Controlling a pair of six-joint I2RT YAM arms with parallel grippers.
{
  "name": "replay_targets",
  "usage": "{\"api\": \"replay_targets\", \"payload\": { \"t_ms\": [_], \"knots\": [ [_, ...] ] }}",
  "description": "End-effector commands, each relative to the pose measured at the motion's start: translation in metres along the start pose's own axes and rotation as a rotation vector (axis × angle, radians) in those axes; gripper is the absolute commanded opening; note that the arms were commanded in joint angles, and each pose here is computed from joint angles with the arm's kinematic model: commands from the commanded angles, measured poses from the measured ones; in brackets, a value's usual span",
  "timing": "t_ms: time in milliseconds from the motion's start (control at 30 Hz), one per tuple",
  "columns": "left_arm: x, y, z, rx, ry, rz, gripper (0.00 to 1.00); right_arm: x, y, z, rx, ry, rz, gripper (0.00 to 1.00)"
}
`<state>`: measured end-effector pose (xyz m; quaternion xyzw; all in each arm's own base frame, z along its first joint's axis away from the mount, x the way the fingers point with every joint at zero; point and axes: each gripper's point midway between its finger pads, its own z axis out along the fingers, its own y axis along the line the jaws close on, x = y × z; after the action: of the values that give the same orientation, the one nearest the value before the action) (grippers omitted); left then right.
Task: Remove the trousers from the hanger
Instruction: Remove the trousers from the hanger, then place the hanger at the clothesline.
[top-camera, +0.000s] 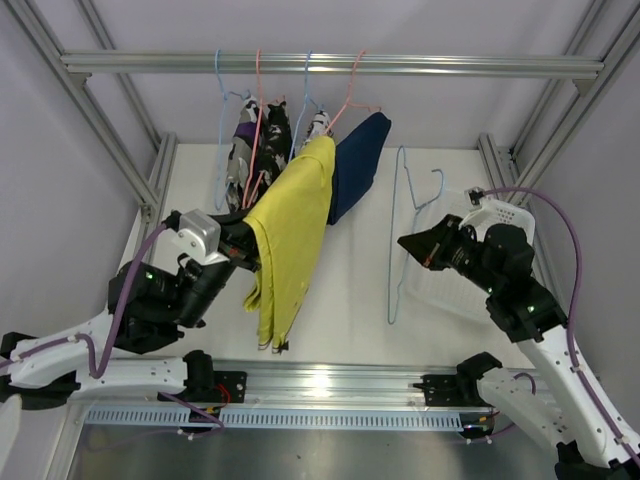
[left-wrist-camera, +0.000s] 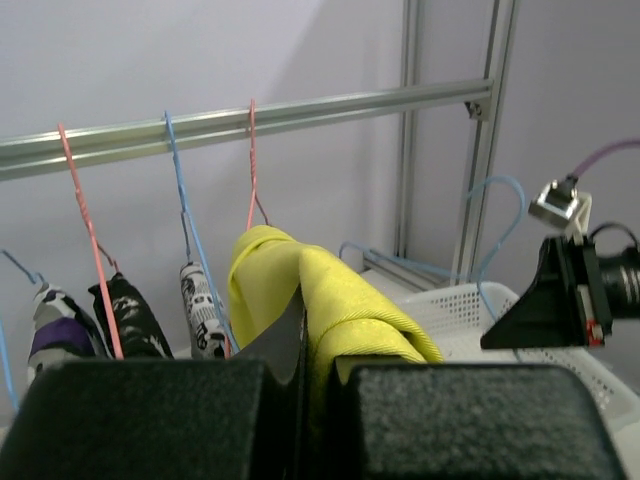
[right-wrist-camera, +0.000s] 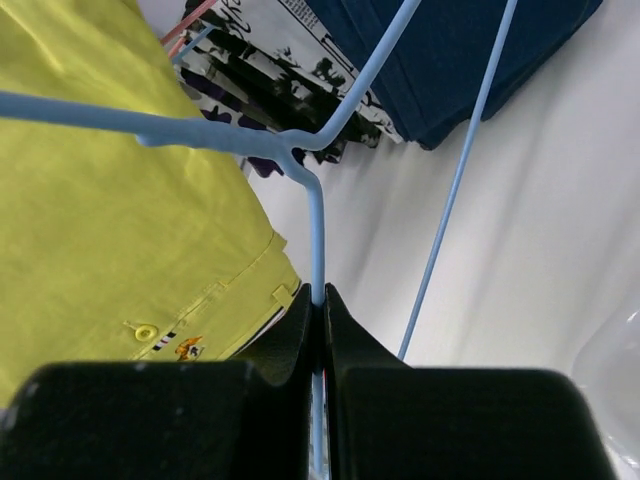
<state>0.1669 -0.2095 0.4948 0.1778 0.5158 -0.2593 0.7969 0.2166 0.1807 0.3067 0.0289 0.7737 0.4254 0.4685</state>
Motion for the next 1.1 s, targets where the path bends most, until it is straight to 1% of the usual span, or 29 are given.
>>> {"api": "replay_targets", "payload": {
  "t_ms": [0, 67, 300, 367, 400, 433, 467, 533, 600, 633, 700, 867, 1067],
  "knots": [
    [-0.007, 0.008, -0.01, -0.004, -0.01, -0.049, 0.01, -0.008, -0.002, -0.001, 0.057, 0.055, -0.118, 0.0],
    [0.002, 0.008, -0.017, 0.006, 0.007, -0.05, 0.01, -0.01, -0.007, 0.006, 0.091, 0.079, -0.135, 0.0],
    [0.035, 0.002, -0.039, 0.069, 0.054, -0.073, 0.0, -0.039, -0.011, 0.022, 0.16, 0.073, -0.189, 0.0],
    [0.039, 0.0, -0.042, 0.082, 0.058, -0.082, 0.01, -0.052, -0.004, 0.024, 0.161, 0.057, -0.206, 0.0],
    [0.047, -0.001, -0.046, 0.089, 0.067, -0.078, 0.01, -0.057, -0.004, 0.025, 0.166, 0.052, -0.218, 0.0],
    [0.049, -0.002, -0.047, 0.096, 0.067, -0.081, 0.01, -0.06, -0.007, 0.028, 0.184, 0.058, -0.215, 0.0],
    [0.05, -0.004, -0.048, 0.107, 0.066, -0.079, 0.01, -0.07, 0.0, 0.027, 0.172, 0.037, -0.226, 0.0],
    [0.052, -0.004, -0.05, 0.112, 0.075, -0.078, 0.01, -0.078, -0.002, 0.032, 0.182, 0.038, -0.227, 0.0],
    [0.053, -0.002, -0.052, 0.112, 0.08, -0.072, 0.01, -0.092, 0.006, 0.033, 0.169, 0.014, -0.236, 0.0],
    [0.062, -0.002, -0.055, 0.111, 0.089, -0.063, 0.01, -0.093, 0.004, 0.038, 0.173, 0.03, -0.23, 0.0],
    [0.063, -0.001, -0.057, 0.109, 0.082, -0.068, 0.01, -0.103, 0.006, 0.041, 0.171, 0.016, -0.234, 0.0],
    [0.073, -0.005, -0.06, 0.124, 0.102, -0.067, 0.01, -0.116, 0.003, 0.057, 0.176, 0.033, -0.236, 0.0],
    [0.079, -0.008, -0.058, 0.126, 0.128, -0.051, 0.01, -0.139, 0.009, 0.062, 0.177, 0.014, -0.256, 0.0]
  ]
}}
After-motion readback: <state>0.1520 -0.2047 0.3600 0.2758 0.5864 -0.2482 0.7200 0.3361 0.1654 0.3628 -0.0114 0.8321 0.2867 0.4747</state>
